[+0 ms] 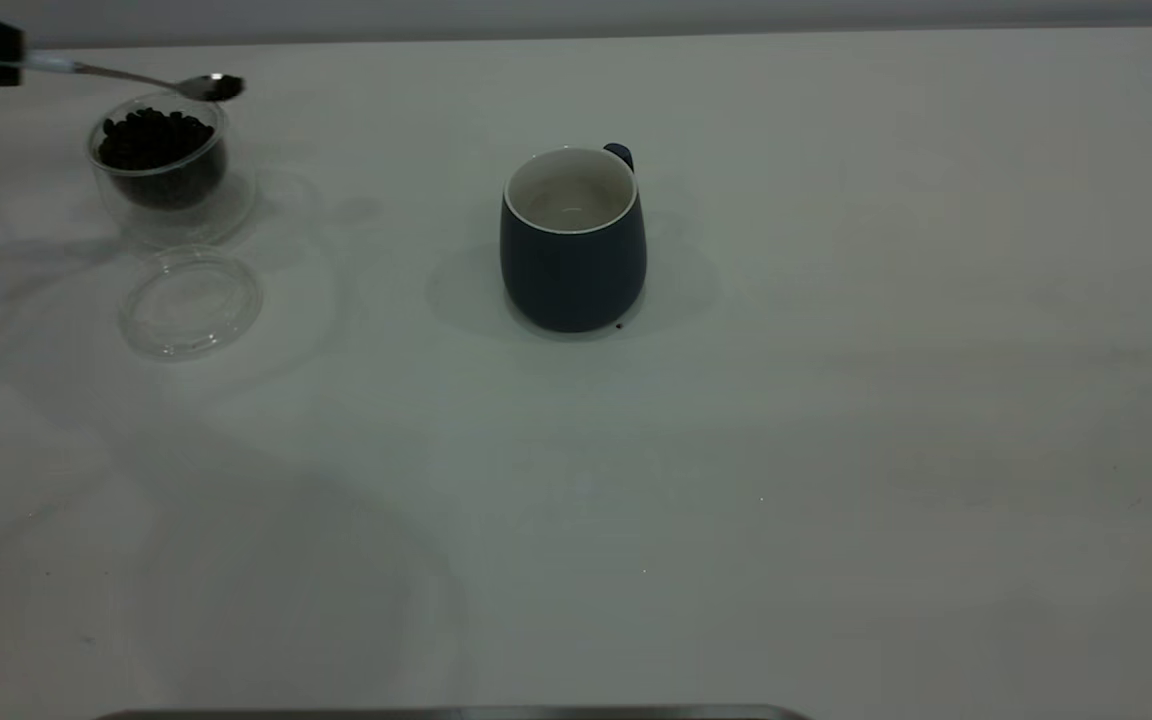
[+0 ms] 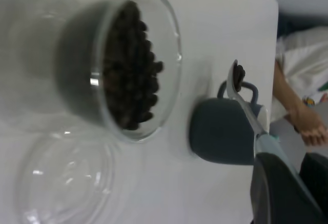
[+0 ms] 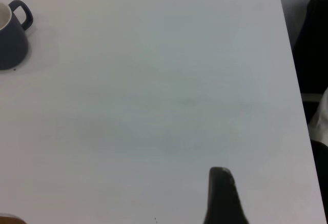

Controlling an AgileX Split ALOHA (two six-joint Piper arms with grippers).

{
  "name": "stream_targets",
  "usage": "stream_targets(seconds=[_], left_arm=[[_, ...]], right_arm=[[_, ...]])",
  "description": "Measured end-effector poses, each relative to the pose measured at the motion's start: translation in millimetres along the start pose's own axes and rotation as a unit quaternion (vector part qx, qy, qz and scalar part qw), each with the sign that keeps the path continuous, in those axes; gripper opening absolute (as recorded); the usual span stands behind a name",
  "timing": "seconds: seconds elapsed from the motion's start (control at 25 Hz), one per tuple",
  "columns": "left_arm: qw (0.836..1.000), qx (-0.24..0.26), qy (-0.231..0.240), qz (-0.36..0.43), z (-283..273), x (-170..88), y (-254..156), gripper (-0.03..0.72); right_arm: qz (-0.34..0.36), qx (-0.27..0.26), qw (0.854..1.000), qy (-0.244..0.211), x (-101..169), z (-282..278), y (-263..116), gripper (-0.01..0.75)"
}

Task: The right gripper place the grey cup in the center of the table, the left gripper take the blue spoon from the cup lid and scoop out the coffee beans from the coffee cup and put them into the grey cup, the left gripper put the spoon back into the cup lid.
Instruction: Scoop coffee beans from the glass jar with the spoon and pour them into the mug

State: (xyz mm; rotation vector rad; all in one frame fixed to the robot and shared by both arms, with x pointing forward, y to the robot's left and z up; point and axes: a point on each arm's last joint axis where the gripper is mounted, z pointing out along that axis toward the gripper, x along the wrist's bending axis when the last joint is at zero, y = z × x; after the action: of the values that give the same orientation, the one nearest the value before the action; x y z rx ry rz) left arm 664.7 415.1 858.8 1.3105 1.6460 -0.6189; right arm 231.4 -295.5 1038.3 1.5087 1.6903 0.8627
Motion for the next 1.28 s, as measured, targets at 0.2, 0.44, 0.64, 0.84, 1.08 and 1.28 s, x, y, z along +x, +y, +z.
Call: stream_targets(seconds=[0.2,0.44,0.64,0.84,1.08,1.28], left_arm=[[0.999,0.028,-0.005,0.015,25,-14,-2,0.131],[0.998,0.057,-0.010,0.029,50,-28,-7,0.131],[0.996,0.076,-0.013,0.039,66,-37,-10,0.131],[0.994,0.097,-0.017,0.050,84,-48,-16,0.131],[0.990,0.125,-0.022,0.064,107,-61,-24,0.131],[0.987,0.143,-0.025,0.074,122,-70,-31,0.131]], right_arm=[[0.000,0.000,1.000,0.000,0,0,0,0.460],[0.000,0.000,1.000,0.000,0,0,0,0.460],[0.000,0.000,1.000,0.000,0,0,0,0.460],[0.000,0.000,1.000,0.000,0,0,0,0.460],[0.000,0.000,1.000,0.000,0,0,0,0.460],[0.000,0.000,1.000,0.000,0,0,0,0.460]])
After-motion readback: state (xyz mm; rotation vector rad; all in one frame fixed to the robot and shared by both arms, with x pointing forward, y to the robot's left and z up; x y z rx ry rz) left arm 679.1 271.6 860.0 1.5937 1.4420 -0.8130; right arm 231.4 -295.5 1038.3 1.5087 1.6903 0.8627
